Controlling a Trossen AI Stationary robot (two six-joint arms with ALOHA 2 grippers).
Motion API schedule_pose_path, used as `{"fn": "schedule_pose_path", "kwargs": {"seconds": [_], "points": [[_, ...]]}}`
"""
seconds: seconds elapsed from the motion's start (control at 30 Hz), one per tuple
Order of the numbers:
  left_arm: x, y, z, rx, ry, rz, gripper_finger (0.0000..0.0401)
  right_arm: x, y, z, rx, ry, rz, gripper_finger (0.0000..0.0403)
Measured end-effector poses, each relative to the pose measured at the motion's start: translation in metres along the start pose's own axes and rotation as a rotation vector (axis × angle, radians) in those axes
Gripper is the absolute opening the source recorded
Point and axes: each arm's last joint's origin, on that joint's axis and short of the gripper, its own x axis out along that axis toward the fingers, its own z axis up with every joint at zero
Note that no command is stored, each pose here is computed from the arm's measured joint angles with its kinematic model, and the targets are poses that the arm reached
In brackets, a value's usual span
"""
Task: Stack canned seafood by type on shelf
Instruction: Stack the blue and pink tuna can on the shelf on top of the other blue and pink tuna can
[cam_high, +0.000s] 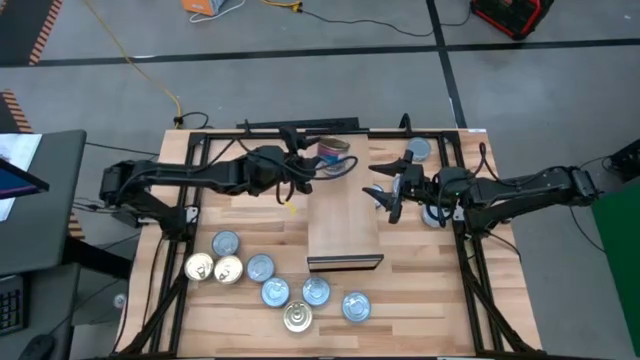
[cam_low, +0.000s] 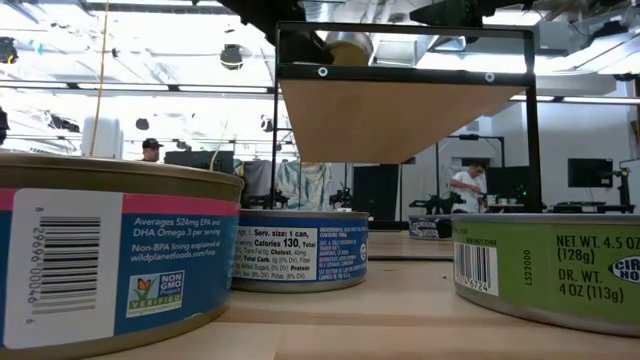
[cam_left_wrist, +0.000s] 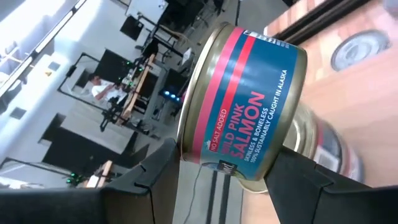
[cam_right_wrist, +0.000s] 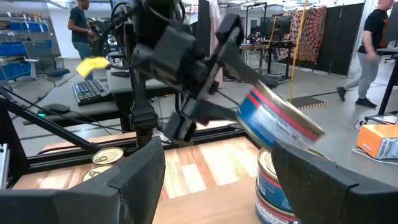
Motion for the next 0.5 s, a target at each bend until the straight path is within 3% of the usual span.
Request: {"fn": "schedule_pose_path", "kwargs": {"seconds": [0.23,0.5], "points": [[0.014,0.003,-0.009,0.026,0.010,0.033,0.0196,0.000,0.000,0.000,-0.001,0.001,0.000,0.0317],[0.021,0.009,-0.016,0.025,-0.059,-0.028,0.0196,0.000,0.000,0.000,-0.002,0.002,0.000,0.0317]]}}
